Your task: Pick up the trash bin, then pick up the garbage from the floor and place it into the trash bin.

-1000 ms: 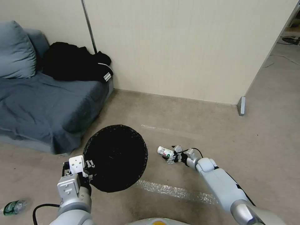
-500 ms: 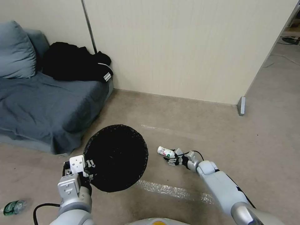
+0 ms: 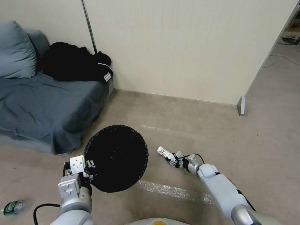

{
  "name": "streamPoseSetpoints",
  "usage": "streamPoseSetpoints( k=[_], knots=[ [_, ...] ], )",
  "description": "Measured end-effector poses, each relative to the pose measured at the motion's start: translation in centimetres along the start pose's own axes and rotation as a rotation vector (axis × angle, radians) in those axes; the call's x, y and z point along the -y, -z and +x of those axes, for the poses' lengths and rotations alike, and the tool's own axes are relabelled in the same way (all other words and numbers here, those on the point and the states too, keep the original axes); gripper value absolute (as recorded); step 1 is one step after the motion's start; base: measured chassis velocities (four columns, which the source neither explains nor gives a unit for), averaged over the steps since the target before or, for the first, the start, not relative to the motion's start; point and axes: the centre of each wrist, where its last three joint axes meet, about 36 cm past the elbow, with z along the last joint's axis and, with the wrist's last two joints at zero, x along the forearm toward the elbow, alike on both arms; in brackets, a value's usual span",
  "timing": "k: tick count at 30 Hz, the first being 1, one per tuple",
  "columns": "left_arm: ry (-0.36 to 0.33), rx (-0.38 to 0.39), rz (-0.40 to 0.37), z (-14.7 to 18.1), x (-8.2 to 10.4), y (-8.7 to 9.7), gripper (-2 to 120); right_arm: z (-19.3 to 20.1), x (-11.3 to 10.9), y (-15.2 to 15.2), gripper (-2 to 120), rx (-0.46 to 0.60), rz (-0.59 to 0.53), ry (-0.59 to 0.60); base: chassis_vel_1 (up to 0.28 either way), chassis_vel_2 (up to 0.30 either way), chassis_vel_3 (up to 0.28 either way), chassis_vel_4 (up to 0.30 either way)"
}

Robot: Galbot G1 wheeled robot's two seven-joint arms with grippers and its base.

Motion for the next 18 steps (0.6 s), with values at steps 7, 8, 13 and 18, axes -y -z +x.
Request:
streamPoseSetpoints(
  k=[7, 8, 13, 18],
  knots=[
    [-0.001, 0.002, -0.001, 0.0, 0.0, 0.0, 1, 0.3, -0.1, 0.6, 40, 0.049, 0.010, -0.032, 0.000, 0.000, 0.000, 0.000],
    [-0.001, 0.003, -0.002, 0.0, 0.0, 0.0, 1, 0.4, -0.1, 0.9, 40, 0.070, 0.012, -0.039, 0.000, 0.000, 0.000, 0.000],
    [-0.003, 0.007, -0.004, -0.3, 0.0, 0.0, 1, 1.3, -0.6, 3.6, 40, 0.222, 0.034, -0.070, 0.000, 0.000, 0.000, 0.000],
    [-0.012, -0.001, -0.015, -1.0, 0.0, -0.4, 1, 3.7, -2.6, 8.4, 39, 0.407, 0.064, -0.067, 0.000, 0.000, 0.000, 0.000]
  ],
)
